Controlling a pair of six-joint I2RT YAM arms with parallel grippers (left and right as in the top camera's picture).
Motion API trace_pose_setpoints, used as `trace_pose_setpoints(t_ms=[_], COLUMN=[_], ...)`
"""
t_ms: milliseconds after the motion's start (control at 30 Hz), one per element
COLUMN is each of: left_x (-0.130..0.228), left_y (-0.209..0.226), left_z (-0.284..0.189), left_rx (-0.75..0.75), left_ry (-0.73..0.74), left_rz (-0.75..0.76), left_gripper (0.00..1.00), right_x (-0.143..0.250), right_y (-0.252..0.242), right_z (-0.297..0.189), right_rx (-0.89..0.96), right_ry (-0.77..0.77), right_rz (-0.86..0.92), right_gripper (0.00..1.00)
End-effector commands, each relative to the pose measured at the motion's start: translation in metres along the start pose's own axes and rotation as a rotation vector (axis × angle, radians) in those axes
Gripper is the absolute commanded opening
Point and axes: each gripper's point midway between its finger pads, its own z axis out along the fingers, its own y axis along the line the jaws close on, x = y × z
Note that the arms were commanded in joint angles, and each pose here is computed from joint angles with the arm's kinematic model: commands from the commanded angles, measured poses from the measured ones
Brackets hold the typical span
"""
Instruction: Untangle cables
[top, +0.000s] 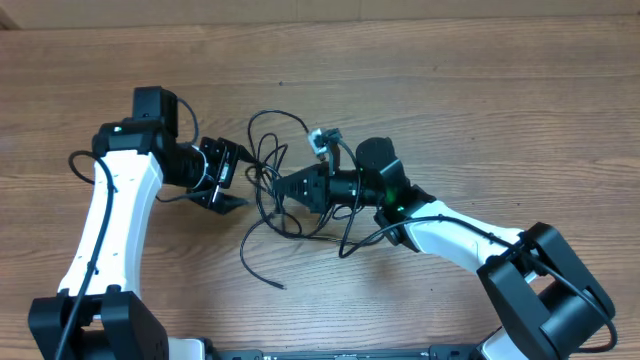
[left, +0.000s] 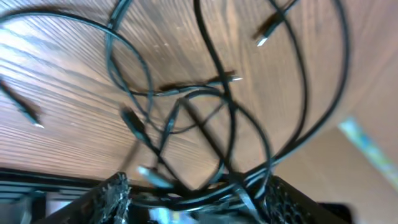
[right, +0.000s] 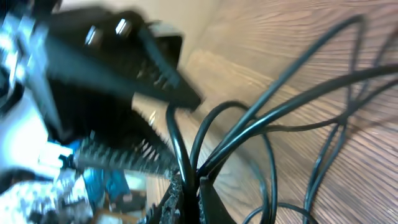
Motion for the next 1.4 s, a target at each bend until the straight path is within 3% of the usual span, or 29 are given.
trace_pose_setpoints(t_ms=[0,233,567,800,1067,1367], left_x=[0.008,0.028,0.042,0.044,0.040,0.032], left_y=[0.000,-0.002,-0.002,0.001,0.019,0.024], left_z=[-0.002,0.011,0.019,0.019,0.017,0.015], left_rx=[-0.041,-0.068,-0.089,-0.101,-0.185,-0.221], left_ry=[-0.053,-0.021,0.001,0.017,-0.003,-0.041], left_rz=[0.218,0.311,0.358,0.488,0.475,0.474], left_gripper=[0.70,0.51,0.37,0.18,0.18,0.35], right_x=[-0.022,-0.024,-0.018,-0.006,-0.004,-0.014], right_y=[-0.020,-0.050,-0.058,-0.096,-0.131,-0.134], right_z=[-0.005,-0.011,-0.013,-0.032,-0.065,-0.089], right_rx=[0.088,0.218,0.255,0.406,0.525,0.672], right_ry=[-0.109,-0.179,-0.169,-0.163,-0.150,-0.098], right_rz=[0.153,0.347,0.379,0.459,0.458,0.130], right_gripper=[0.04,0.04,0.04,0.04,0.04,0.04])
